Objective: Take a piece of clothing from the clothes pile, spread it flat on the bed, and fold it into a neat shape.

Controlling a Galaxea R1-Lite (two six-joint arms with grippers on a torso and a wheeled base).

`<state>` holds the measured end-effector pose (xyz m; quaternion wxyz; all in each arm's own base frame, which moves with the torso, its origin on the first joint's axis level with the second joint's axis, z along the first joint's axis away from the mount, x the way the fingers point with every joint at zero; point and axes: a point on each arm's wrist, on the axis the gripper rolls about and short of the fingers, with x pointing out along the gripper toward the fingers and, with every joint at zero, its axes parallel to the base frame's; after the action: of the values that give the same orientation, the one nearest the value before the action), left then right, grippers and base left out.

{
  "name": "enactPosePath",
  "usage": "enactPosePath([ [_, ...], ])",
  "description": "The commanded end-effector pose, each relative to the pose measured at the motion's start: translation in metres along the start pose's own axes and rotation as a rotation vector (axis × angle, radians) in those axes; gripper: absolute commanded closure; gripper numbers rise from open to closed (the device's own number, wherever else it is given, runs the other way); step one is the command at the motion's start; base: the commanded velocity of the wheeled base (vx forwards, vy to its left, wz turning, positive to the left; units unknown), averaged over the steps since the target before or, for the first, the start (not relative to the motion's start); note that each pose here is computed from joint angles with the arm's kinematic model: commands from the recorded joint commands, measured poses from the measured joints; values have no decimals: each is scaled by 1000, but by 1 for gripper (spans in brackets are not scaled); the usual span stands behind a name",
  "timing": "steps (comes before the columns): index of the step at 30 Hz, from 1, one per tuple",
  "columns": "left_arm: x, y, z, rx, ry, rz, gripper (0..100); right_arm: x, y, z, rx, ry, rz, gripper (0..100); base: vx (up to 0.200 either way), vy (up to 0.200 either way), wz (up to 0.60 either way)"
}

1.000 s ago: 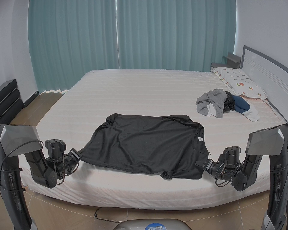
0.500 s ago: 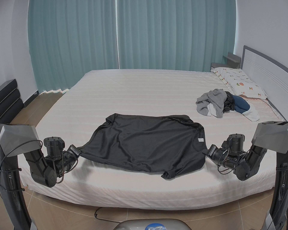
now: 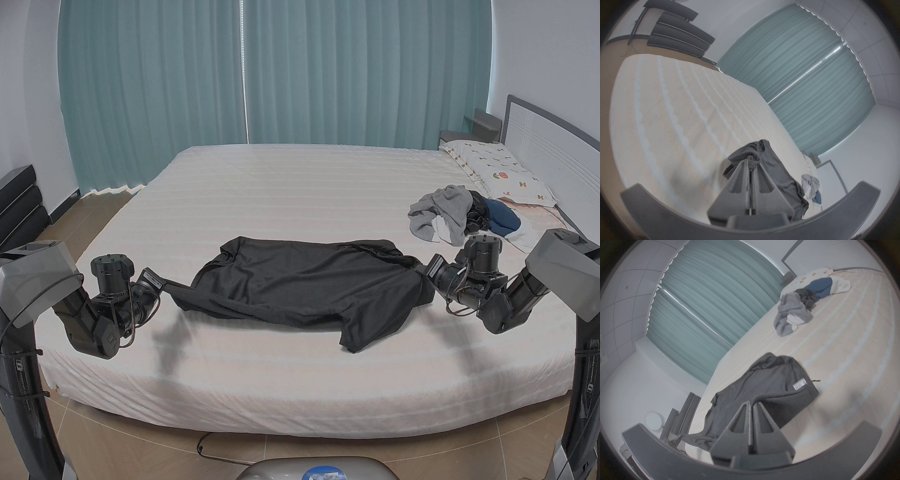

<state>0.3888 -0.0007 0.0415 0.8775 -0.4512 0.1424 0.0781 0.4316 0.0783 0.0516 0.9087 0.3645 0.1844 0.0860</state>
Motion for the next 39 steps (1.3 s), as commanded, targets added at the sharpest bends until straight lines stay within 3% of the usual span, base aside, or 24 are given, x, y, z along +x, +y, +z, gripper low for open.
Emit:
enactPosePath([
  [1, 21, 13, -2, -43, -15, 27, 100, 31, -10, -11, -14, 1, -29, 100, 0, 0, 0],
  [14, 32, 29, -7, -117, -7, 56, 100, 87, -30, -27, -87, -101, -57, 100, 0, 0, 0],
  [15, 33, 30, -7, -117, -5, 59, 100, 89, -31, -27, -87, -100, -56, 0, 0, 0, 0],
  [22, 33, 34, -12, -117, 14, 68, 100, 85, -43, -32, -79, -48, -108, 0, 0, 0, 0],
  [25, 32, 35, -13, -118, 16, 70, 100, 76, -40, -23, -76, -46, -105, 0, 0, 0, 0],
  [30, 31, 34, -14, -116, 23, 72, 100, 39, -28, -12, -70, 38, -68, 0, 0, 0, 0],
  [39, 29, 34, -15, -116, 26, 74, 100, 10, -21, -43, -59, 209, -50, 0, 0, 0, 0],
])
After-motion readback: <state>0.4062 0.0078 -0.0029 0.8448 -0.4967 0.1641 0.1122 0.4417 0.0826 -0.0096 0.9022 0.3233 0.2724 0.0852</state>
